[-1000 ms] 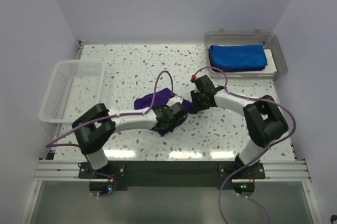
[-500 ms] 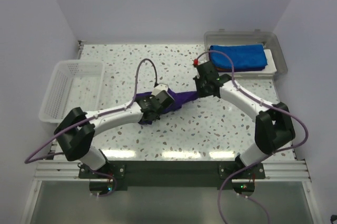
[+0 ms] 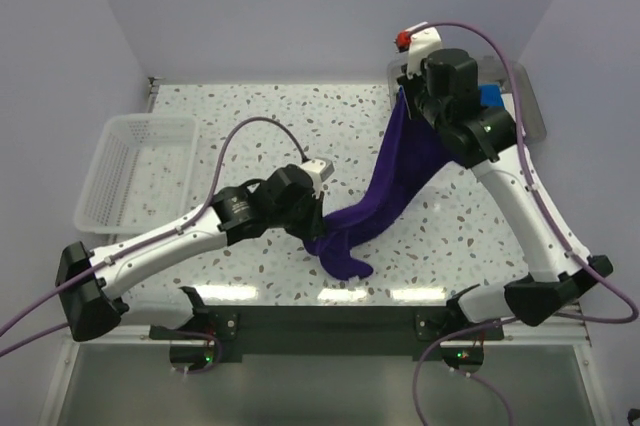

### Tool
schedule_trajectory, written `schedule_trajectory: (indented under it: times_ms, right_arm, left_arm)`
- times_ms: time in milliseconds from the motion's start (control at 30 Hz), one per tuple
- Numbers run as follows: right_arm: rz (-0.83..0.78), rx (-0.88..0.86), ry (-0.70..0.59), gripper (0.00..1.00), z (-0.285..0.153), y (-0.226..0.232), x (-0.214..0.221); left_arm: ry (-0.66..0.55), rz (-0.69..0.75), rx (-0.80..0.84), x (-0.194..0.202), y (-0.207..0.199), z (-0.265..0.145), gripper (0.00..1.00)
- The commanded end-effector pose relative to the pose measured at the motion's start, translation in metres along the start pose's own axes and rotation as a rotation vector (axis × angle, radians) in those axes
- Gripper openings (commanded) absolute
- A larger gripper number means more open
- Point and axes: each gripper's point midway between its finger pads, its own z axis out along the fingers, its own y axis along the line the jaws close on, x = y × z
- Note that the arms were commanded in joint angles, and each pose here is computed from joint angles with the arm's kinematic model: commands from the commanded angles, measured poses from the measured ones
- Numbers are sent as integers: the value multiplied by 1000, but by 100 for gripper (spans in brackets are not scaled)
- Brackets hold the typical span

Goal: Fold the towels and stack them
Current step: Flatten out the crumpled towel

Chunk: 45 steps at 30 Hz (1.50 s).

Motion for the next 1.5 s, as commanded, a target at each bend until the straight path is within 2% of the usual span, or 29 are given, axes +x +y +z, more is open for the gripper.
schedule_trajectory:
  times_ms: [0, 167, 267, 300, 333, 367, 433, 467, 533, 567, 600, 667, 767, 833, 900, 933, 1033, 1133, 1300, 1433, 1467]
  right_arm:
    - [-131, -76, 149, 0, 35, 22, 35]
    - [-83, -253, 215, 0, 98, 86, 68]
    - [-84, -365, 221, 0, 123, 130, 74]
    - [-95, -391, 270, 4, 140, 149, 91]
    - [-107, -425, 259, 8, 144, 170, 84]
    - [-125, -455, 308, 22, 154, 195, 103]
    - [-121, -477, 304, 30, 162, 215, 100]
    - [-121, -483, 321, 36, 163, 220, 104]
    - [-107, -485, 343, 45, 162, 225, 108]
    - [-103, -463, 347, 53, 160, 220, 109]
    - [-103, -428, 343, 57, 160, 212, 109]
    - [-88, -360, 370, 61, 153, 181, 119]
    - [-11, -292, 449, 62, 144, 131, 144]
    - [17, -244, 522, 61, 138, 100, 177]
    - [46, -245, 539, 61, 128, 86, 187]
    - [74, -228, 588, 60, 125, 75, 210]
    - [128, -176, 625, 58, 120, 59, 236]
    - [189, -147, 648, 57, 117, 57, 252]
    - [238, -125, 663, 56, 121, 62, 266]
    - [252, -123, 670, 56, 124, 65, 274]
    - [258, -128, 667, 56, 125, 66, 273]
  left_arm:
    - [222, -160, -75, 79, 31, 6, 0]
    - [276, -278, -253, 128, 91, 10, 0]
    - [298, -311, -269, 141, 99, 8, 2]
    - [298, -320, -269, 142, 99, 7, 6]
    - [298, -326, -273, 144, 100, 6, 11]
    - [294, -336, -274, 147, 102, 4, 17]
    - [286, -351, -273, 148, 102, 2, 26]
    - [278, -364, -272, 147, 101, 0, 36]
    - [258, -374, -282, 144, 101, -7, 44]
    - [243, -376, -283, 137, 100, -10, 56]
    - [216, -373, -311, 130, 104, -13, 63]
    - [169, -336, -348, 109, 109, -21, 80]
    - [109, -269, -370, 68, 114, -21, 89]
    - [101, -236, -411, 48, 125, -10, 88]
    - [59, -171, -414, 13, 126, -3, 88]
    - [68, -155, -433, 4, 133, 13, 87]
    - [46, -87, -438, -40, 142, 44, 79]
    - [70, -41, -457, -57, 153, 83, 70]
    - [121, -14, -445, -58, 159, 127, 58]
    - [182, -17, -455, -34, 167, 149, 36]
    - [191, -17, -462, -28, 167, 151, 34]
